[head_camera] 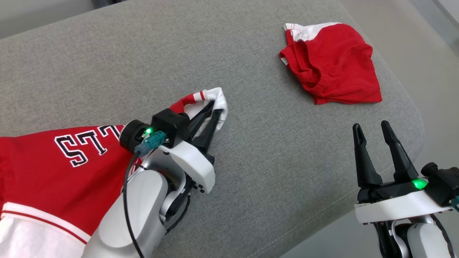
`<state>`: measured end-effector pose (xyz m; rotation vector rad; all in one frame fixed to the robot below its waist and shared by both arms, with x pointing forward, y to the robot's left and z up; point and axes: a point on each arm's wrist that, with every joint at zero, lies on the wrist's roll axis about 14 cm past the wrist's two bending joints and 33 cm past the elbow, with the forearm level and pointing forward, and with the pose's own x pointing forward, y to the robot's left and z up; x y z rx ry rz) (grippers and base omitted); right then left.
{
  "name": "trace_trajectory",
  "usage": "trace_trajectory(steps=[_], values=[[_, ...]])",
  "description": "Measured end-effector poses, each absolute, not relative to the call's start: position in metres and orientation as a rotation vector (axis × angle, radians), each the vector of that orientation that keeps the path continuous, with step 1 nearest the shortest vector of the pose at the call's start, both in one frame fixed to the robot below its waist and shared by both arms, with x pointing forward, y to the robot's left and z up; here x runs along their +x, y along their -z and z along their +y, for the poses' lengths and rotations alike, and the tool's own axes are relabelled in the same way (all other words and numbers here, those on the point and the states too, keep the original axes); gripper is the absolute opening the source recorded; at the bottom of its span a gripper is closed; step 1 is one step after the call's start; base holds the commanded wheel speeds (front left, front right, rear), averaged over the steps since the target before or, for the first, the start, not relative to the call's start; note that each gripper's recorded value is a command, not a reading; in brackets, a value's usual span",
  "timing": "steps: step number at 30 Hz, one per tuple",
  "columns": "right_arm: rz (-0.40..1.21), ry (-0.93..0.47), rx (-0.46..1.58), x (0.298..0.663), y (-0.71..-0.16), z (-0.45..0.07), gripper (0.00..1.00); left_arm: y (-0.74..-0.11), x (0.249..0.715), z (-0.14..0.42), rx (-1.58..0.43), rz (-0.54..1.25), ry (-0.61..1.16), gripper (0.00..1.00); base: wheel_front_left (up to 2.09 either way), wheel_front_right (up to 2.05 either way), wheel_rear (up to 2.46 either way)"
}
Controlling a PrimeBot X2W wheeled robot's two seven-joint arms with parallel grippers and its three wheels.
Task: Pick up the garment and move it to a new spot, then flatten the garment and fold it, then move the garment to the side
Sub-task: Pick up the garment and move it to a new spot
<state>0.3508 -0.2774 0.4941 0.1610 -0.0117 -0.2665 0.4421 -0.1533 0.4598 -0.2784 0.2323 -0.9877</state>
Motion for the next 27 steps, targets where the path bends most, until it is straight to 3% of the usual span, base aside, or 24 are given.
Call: trace_trajectory(steps=[11,19,27], values=[[-0.04,0.23,0.168,0.362,-0.498,-0.27,1.0,-0.475,0.437,-0.123,-0.279,0.135,0.909,1.0,0.0,0.0,0.0],[-0.052,0.137,0.167,0.383,-0.504,-0.244,1.0,-0.501,0.481,0.001,-0.281,-0.025,0.511,1.0,0.0,0.0,0.0],[-0.052,0.04,0.155,0.4,-0.514,-0.215,1.0,-0.511,0.478,0.11,-0.223,-0.077,0.242,1.0,0.0,0.0,0.0]])
